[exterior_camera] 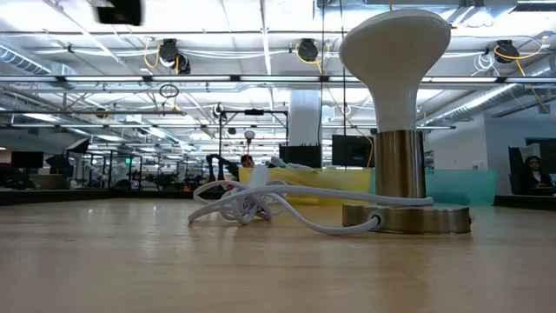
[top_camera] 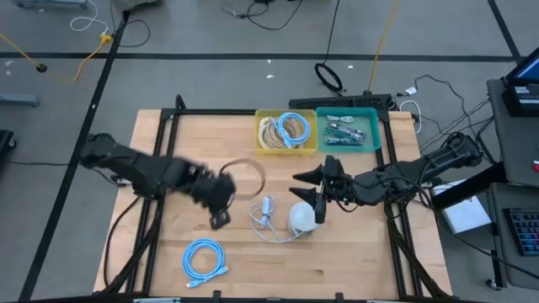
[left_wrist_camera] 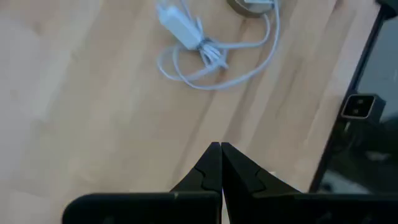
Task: Pick & Place USB Port
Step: Put the blue HDMI cable into the yellow bin
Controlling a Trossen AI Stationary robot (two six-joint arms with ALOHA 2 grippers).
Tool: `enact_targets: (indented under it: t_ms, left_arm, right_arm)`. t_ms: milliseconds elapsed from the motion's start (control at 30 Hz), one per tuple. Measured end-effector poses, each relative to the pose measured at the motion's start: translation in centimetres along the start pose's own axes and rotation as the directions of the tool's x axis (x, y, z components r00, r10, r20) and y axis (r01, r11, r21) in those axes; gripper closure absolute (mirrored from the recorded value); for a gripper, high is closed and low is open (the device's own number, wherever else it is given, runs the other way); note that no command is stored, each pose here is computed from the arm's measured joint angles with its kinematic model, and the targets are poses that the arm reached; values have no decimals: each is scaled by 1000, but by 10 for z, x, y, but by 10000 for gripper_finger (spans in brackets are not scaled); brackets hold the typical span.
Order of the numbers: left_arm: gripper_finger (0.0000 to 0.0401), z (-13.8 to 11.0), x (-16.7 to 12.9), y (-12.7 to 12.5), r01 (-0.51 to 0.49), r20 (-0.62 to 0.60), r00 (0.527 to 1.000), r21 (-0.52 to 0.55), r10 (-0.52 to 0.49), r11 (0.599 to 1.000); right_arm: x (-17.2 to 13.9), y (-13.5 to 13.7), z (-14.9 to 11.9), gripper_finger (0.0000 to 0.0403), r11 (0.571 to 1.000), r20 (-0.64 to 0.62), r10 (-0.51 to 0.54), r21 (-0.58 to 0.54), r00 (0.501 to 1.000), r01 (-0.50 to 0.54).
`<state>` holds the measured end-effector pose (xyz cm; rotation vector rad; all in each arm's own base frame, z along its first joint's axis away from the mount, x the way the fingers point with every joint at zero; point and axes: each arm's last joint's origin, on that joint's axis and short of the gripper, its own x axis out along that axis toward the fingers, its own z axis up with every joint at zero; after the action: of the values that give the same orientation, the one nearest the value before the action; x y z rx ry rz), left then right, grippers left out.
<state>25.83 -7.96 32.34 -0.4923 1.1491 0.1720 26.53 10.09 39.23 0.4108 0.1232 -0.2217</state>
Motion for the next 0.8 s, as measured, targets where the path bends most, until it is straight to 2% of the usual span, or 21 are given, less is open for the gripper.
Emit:
enact_targets:
  t_ms: [200, 367, 533, 633, 800]
  left_arm:
    - [401, -69, 29, -23, -91, 15, 995, -188, 95, 978]
    - [401, -115, 56, -37, -189, -97, 981, -230, 171, 955]
    - [396, -139, 73, -50, -244, -146, 965, -213, 216, 946]
    - [362, -141, 81, -51, -265, -202, 953, -210, 224, 941]
    - [256, -141, 98, -54, -292, -278, 933, -217, 228, 931]
  right_arm:
    - [-6, 9, -8, 213, 992, -94, 122, 10, 988, -122]
    - [-15, 18, -18, 213, 986, -157, 162, -14, 974, -166]
    - [-22, 26, -23, 213, 980, -173, 195, 5, 965, -197]
    - [-25, 29, -24, 213, 976, -177, 214, 8, 961, -216]
    - [-29, 34, -25, 213, 971, -172, 237, 15, 956, -238]
